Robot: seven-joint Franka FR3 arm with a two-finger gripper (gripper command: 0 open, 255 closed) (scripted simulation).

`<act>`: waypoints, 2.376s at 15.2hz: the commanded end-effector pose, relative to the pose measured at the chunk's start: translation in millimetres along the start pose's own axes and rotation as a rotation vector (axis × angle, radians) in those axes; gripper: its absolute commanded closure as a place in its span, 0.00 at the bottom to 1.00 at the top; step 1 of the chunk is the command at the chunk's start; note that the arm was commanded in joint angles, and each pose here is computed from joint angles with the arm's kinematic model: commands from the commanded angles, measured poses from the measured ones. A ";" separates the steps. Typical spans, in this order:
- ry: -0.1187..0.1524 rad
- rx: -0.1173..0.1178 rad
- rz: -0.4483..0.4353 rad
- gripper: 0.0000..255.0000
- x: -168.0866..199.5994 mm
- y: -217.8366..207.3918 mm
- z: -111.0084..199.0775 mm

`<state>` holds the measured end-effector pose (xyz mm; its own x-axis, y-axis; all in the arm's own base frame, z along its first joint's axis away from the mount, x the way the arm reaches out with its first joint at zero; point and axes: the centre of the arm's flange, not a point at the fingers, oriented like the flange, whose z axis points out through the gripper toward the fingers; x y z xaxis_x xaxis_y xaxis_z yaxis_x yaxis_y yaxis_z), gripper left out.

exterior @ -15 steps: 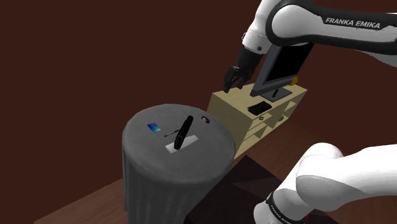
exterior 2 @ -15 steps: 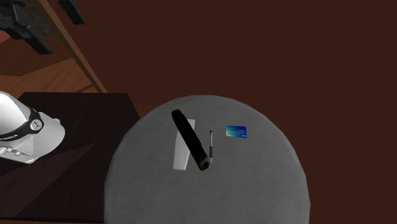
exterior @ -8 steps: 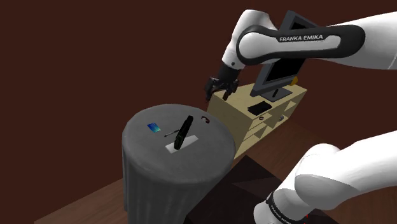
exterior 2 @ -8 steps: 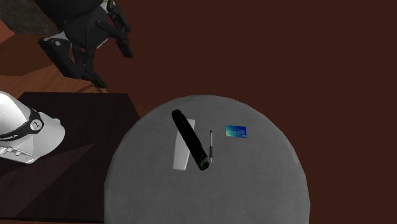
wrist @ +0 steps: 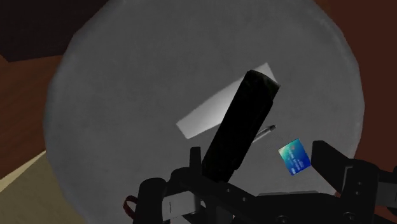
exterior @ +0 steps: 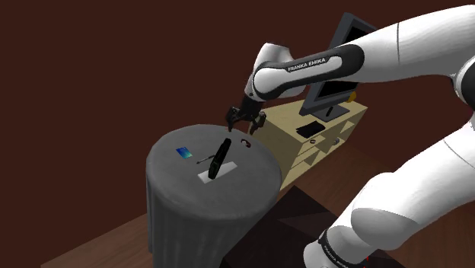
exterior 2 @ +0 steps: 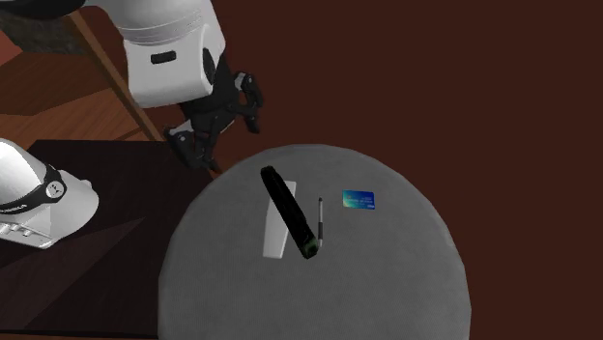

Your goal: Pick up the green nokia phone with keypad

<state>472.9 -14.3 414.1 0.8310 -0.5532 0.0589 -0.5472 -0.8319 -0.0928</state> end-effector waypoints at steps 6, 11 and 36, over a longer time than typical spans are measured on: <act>-0.021 0.023 0.247 0.00 41.2 -7.8 81.9; -0.038 0.039 0.420 0.00 71.7 -9.4 141.1; -0.039 0.040 0.434 1.00 73.3 -8.1 159.5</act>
<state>554.6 -41.3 255.4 0.5283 -0.8485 -0.0321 -0.8430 -0.5196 -0.1390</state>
